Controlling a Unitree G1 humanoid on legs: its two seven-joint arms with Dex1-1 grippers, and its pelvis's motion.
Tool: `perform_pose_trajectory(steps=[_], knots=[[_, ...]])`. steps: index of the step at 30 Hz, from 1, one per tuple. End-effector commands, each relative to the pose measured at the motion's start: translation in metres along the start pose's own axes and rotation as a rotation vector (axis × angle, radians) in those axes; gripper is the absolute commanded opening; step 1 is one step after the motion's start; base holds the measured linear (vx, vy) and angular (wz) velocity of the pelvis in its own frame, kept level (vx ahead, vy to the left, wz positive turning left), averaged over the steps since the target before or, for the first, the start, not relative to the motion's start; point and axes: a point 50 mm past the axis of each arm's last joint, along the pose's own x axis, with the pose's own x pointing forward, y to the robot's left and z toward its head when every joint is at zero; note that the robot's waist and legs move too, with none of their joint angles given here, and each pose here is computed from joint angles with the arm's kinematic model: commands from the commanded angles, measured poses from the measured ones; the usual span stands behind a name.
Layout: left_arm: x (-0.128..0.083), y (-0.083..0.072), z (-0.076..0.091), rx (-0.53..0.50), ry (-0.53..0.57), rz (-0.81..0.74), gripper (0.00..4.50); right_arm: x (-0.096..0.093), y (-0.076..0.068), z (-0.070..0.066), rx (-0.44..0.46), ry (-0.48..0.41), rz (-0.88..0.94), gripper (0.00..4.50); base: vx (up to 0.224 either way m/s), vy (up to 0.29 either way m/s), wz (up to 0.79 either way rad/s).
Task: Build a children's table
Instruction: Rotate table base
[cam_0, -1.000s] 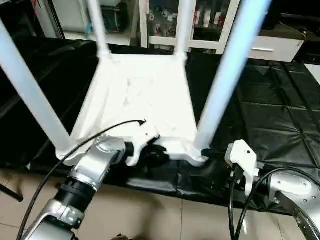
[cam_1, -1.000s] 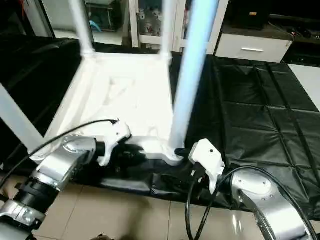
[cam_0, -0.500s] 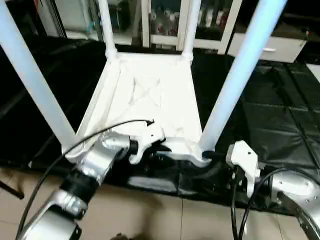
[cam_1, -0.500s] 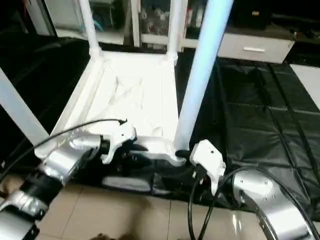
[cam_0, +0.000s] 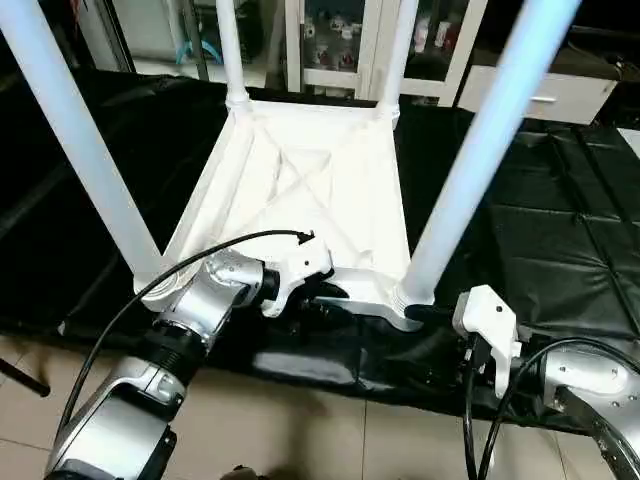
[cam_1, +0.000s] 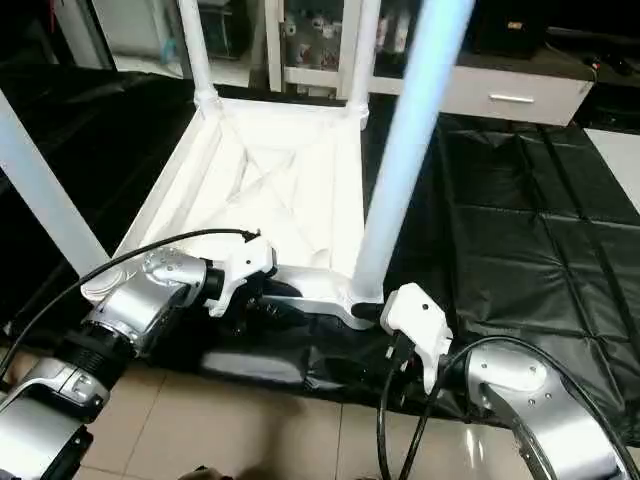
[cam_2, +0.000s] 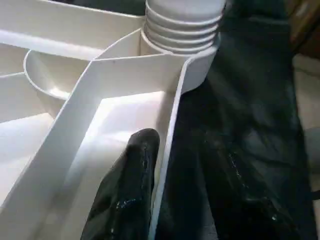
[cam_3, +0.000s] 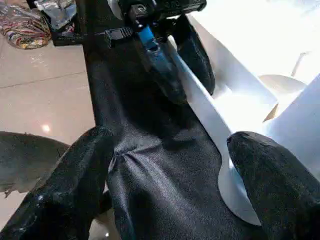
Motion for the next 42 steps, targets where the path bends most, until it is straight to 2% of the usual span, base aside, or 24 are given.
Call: perform_pose_trajectory(steps=[1, 5, 9, 11, 16, 17, 18, 19, 24, 25, 28, 31, 33, 34, 35, 39, 42], knots=[[0.001, 0.003, 0.032, 0.131, -0.063, -0.05, 1.94, -0.004, -0.001, 0.003, -0.012, -0.006, -0.005, 4.04, 0.0, 0.0, 0.0], [0.0, 0.009, 0.036, 0.218, -0.061, 0.006, 2.28, -0.004, -0.001, 0.004, -0.013, -0.007, -0.007, 4.04, 0.0, 0.0, 0.0], [0.001, 0.01, 0.05, 0.268, -0.167, 0.021, 2.28, -0.005, -0.001, 0.004, -0.015, -0.007, -0.01, 4.04, 0.0, 0.0, 0.0], [0.0, 0.01, 0.052, 0.277, -0.173, 0.019, 2.28, -0.004, -0.001, 0.004, -0.014, -0.008, -0.01, 4.04, 0.0, 0.0, 0.0], [0.003, 0.007, 0.036, 0.26, -0.057, -0.042, 2.28, -0.005, 0.0, 0.003, -0.014, -0.006, -0.008, 4.04, 0.0, 0.0, 0.0], [0.003, 0.007, 0.028, 0.244, -0.006, -0.06, 2.28, -0.005, 0.0, 0.003, -0.013, -0.005, -0.007, 4.04, 0.0, 0.0, 0.0], [0.003, 0.007, 0.028, 0.244, -0.006, -0.06, 2.28, -0.005, 0.0, 0.003, -0.013, -0.005, -0.007, 4.04, 0.0, 0.0, 0.0], [0.001, 0.007, 0.018, 0.195, 0.063, -0.071, 2.28, -0.005, 0.0, 0.003, -0.011, -0.003, -0.006, 4.04, 0.0, 0.0, 0.0], [-0.002, 0.007, 0.013, 0.156, 0.091, -0.081, 2.28, -0.007, 0.0, 0.002, -0.01, 0.002, -0.004, 4.04, 0.0, 0.0, 0.0], [-0.001, 0.012, 0.01, 0.15, 0.103, -0.01, 2.28, -0.007, 0.0, 0.002, -0.011, 0.007, -0.005, 4.04, 0.0, 0.0, 0.0], [-0.002, 0.015, 0.008, 0.139, 0.116, 0.02, 2.28, -0.007, 0.0, 0.002, -0.011, 0.007, -0.005, 4.04, 0.0, 0.0, 0.0], [-0.004, 0.016, 0.006, 0.1, 0.134, 0.022, 1.92, -0.007, -0.001, 0.002, -0.012, 0.007, -0.007, 4.04, 0.0, 0.0, 0.0], [-0.006, 0.015, 0.005, 0.09, 0.142, 0.011, 1.9, -0.007, -0.002, 0.002, -0.012, 0.008, -0.011, 4.04, 0.0, 0.0, 0.0], [-0.006, 0.015, 0.005, 0.085, 0.144, 0.008, 1.68, -0.007, -0.002, 0.002, -0.012, 0.008, -0.013, 4.04, 0.0, 0.0, 0.0], [-0.007, 0.014, 0.003, 0.08, 0.152, 0.0, 1.68, -0.007, -0.003, 0.002, -0.013, 0.009, -0.021, 4.04, 0.0, 0.0, 0.0], [-0.008, 0.013, 0.001, 0.077, 0.159, -0.012, 1.46, -0.008, -0.008, 0.002, -0.012, 0.003, -0.049, 4.04, 0.0, 0.0, 0.0], [-0.008, 0.01, -0.002, 0.088, 0.17, -0.042, 1.1, -0.008, -0.012, 0.002, -0.006, 0.001, -0.078, 4.04, 0.0, 0.0, 0.0]])
